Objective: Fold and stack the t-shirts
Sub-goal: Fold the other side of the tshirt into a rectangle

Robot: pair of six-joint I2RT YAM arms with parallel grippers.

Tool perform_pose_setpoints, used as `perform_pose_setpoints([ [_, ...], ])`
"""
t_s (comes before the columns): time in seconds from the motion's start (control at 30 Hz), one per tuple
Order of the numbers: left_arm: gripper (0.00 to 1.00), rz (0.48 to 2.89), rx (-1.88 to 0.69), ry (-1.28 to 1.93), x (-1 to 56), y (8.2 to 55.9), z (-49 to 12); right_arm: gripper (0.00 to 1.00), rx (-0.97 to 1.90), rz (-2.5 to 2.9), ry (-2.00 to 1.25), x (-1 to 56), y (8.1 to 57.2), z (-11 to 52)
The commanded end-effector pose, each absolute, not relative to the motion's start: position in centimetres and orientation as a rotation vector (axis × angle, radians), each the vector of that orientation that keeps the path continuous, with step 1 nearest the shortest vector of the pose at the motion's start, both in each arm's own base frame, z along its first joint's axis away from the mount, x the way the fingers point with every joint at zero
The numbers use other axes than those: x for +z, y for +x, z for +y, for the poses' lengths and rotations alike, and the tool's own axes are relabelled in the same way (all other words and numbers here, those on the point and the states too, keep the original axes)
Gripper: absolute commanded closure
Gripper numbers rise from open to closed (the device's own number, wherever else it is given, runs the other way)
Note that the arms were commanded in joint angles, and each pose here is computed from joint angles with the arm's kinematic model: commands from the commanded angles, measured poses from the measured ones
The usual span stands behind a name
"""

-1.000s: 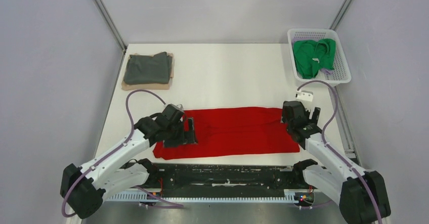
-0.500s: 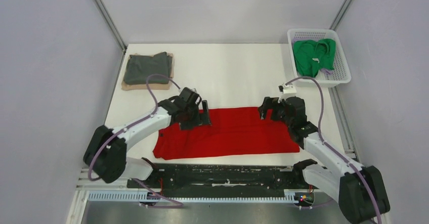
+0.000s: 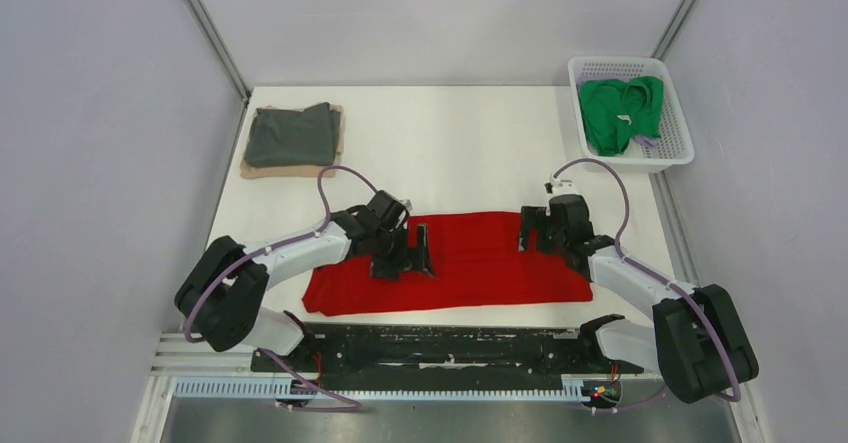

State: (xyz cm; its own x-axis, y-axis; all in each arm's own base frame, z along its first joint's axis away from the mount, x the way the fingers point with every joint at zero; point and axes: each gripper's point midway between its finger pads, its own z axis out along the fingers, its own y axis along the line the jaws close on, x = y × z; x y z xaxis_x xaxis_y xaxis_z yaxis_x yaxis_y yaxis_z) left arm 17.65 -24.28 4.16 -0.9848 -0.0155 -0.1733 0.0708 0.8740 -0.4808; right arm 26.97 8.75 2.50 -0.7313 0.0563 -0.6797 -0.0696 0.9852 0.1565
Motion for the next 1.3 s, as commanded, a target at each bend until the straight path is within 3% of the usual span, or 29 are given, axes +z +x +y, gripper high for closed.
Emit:
perform_pose_setpoints([
  [0.0, 0.00, 2.819, -0.866, 0.229, 6.2, 15.8, -25.6, 0.02, -0.077, 2.394, 0.158, 2.3, 26.8, 4.3],
  [0.17, 0.00, 2.777, -0.869, 0.332, 8.7, 14.7, -26.3, 0.02, -0.181, 2.367, 0.202, 2.9, 26.7, 2.6],
  [0.37, 0.00, 2.607, -1.061, 0.411, 13.1, 14.2, -28.9, 0.02, -0.447, 2.248, 0.338, 5.4, 26.4, -1.6],
  [0.63, 0.00, 2.694, -0.515, 0.028, 8.7, 20.5, -23.0, 0.02, -0.066, 2.135, 0.106, 8.8, 29.1, 3.8],
  [0.9, 0.00, 2.728, -0.636, -0.033, 6.2, 22.2, -25.3, 0.02, 0.094, 2.111, 0.005, 9.3, 29.7, 6.5],
  [1.17, 0.00, 2.665, -1.082, 0.327, 7.2, 16.8, -31.7, 0.02, 0.179, 2.098, -0.016, 9.2, 30.6, 8.1],
  [1.27, 0.00, 2.632, -1.101, 0.469, 7.9, 15.2, -32.5, 0.02, 0.190, 2.102, -0.025, 9.1, 30.8, 8.4],
])
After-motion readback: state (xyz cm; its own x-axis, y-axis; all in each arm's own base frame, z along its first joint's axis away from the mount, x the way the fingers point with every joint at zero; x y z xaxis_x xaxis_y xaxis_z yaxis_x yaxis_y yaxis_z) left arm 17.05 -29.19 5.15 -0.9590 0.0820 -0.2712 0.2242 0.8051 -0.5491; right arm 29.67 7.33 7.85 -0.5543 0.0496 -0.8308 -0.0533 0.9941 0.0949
